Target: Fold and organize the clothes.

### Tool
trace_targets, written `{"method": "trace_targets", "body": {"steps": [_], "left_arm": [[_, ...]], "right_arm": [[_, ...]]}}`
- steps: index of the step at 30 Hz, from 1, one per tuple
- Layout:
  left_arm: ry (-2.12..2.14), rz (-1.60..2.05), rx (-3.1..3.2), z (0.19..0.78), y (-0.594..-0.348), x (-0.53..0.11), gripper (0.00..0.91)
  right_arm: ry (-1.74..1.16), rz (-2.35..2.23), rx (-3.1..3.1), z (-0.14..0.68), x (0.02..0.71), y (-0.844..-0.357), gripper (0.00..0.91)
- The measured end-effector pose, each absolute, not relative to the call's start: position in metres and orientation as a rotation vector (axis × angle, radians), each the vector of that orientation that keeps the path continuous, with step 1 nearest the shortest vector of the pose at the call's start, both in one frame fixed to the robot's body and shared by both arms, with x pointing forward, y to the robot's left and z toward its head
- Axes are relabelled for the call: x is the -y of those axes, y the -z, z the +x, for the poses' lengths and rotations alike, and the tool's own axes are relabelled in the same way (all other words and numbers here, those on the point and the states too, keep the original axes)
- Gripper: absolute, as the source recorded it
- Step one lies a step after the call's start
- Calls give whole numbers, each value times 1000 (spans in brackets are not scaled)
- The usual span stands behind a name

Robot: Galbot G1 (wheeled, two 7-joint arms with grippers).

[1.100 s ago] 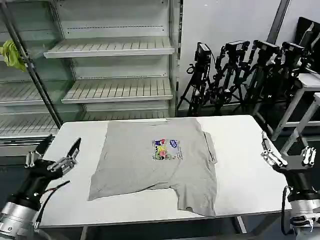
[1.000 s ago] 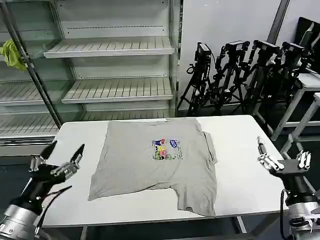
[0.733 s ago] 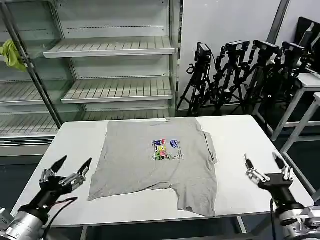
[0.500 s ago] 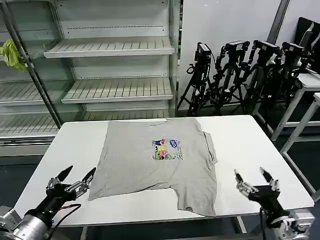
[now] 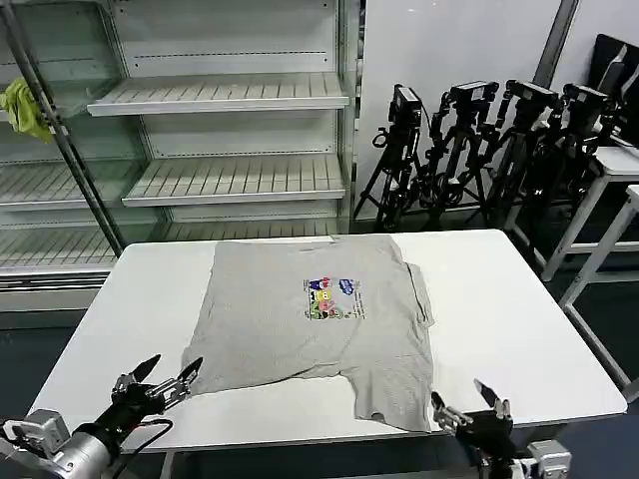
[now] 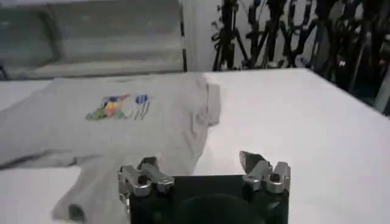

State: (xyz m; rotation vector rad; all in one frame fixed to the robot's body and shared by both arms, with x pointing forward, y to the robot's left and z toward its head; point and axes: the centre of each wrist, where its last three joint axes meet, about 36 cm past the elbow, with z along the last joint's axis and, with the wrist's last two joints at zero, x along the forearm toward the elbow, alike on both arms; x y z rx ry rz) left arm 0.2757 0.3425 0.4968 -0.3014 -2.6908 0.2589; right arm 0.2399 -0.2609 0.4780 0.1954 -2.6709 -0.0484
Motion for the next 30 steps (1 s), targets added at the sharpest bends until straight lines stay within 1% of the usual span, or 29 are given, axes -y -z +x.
{"method": "trace_targets", "body": {"steps": [11, 22, 30], "left_arm": [[-251, -275, 2659, 287, -474, -348, 907], [-229, -237, 2637, 289, -459, -356, 907], [-222, -255, 2617, 285, -454, -350, 907]], "right_arm": [[85, 240, 2606, 234, 246, -460, 907], [84, 269, 2586, 227, 238, -449, 907], [80, 276, 2583, 225, 236, -445, 907]]}}
